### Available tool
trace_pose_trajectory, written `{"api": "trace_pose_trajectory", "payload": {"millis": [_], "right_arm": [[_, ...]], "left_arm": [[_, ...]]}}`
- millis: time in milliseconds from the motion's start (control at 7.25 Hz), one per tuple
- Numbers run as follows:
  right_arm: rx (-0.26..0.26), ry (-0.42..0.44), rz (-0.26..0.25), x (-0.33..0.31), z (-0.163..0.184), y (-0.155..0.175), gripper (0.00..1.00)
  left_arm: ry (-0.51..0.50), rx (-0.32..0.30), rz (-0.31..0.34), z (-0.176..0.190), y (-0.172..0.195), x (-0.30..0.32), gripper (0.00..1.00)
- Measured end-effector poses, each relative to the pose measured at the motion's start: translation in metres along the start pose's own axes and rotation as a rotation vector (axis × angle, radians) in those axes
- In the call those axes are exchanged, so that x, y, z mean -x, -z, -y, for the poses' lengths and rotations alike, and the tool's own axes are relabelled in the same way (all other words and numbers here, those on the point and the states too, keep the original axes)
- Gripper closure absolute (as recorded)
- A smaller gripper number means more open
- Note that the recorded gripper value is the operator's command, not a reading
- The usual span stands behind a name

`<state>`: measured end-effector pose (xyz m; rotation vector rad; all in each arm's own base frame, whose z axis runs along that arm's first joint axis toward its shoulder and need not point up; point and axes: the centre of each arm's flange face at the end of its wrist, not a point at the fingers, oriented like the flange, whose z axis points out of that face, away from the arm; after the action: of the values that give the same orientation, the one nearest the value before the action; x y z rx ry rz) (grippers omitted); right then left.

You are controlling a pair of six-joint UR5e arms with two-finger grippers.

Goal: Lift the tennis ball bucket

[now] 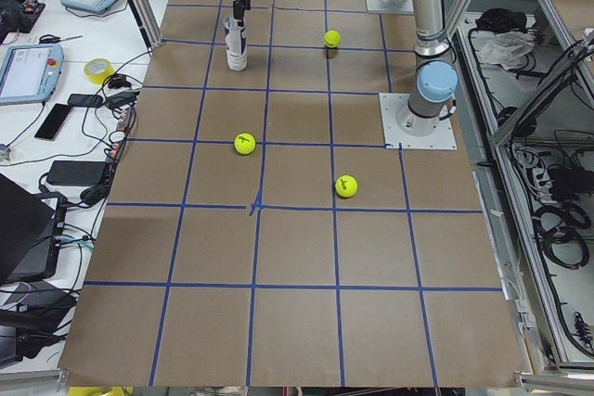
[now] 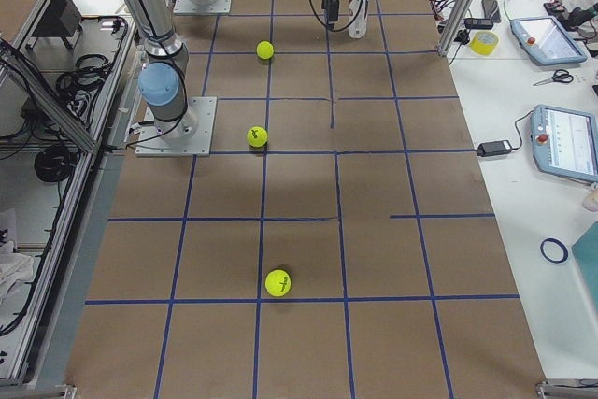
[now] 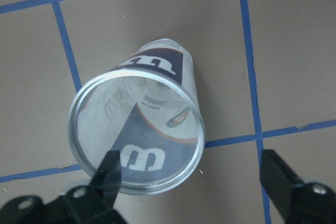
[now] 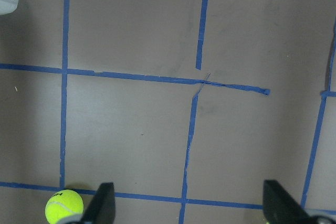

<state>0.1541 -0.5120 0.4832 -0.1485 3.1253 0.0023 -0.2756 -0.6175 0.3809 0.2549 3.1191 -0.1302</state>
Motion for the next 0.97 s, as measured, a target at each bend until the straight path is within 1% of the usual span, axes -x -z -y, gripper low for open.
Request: {"api": "trace_pose_trajectory", "payload": {"millis": [138,414,690,828,966], "right_arm": [[0.003,-0.003,0.0,-0.001,-0.001,-0.002,0.0],[-0.007,-0.003,-0.014,-0.003,0.0,-0.004,0.0],[-0.003,-0.006,-0.018,-0.004,0.0,-0.008,0.0],[-0.001,-0.007,-0.019,-0.004,0.0,-0.01,0.0],[-0.002,-0.008,-0.019,-0.004,0.0,-0.011,0.0]], "left_arm": [[0.003,-0.025,-0.002,-0.002,0.014,0.002,0.0],[0.004,-0.085,-0.005,-0.015,0.055,0.004,0.0],[0.006,-0.142,-0.006,-0.039,0.102,0.006,0.0],[0.007,-0.142,-0.003,-0.056,0.117,0.008,0.0],[0.006,-0.122,0.002,-0.075,0.12,0.011,0.0]]}}
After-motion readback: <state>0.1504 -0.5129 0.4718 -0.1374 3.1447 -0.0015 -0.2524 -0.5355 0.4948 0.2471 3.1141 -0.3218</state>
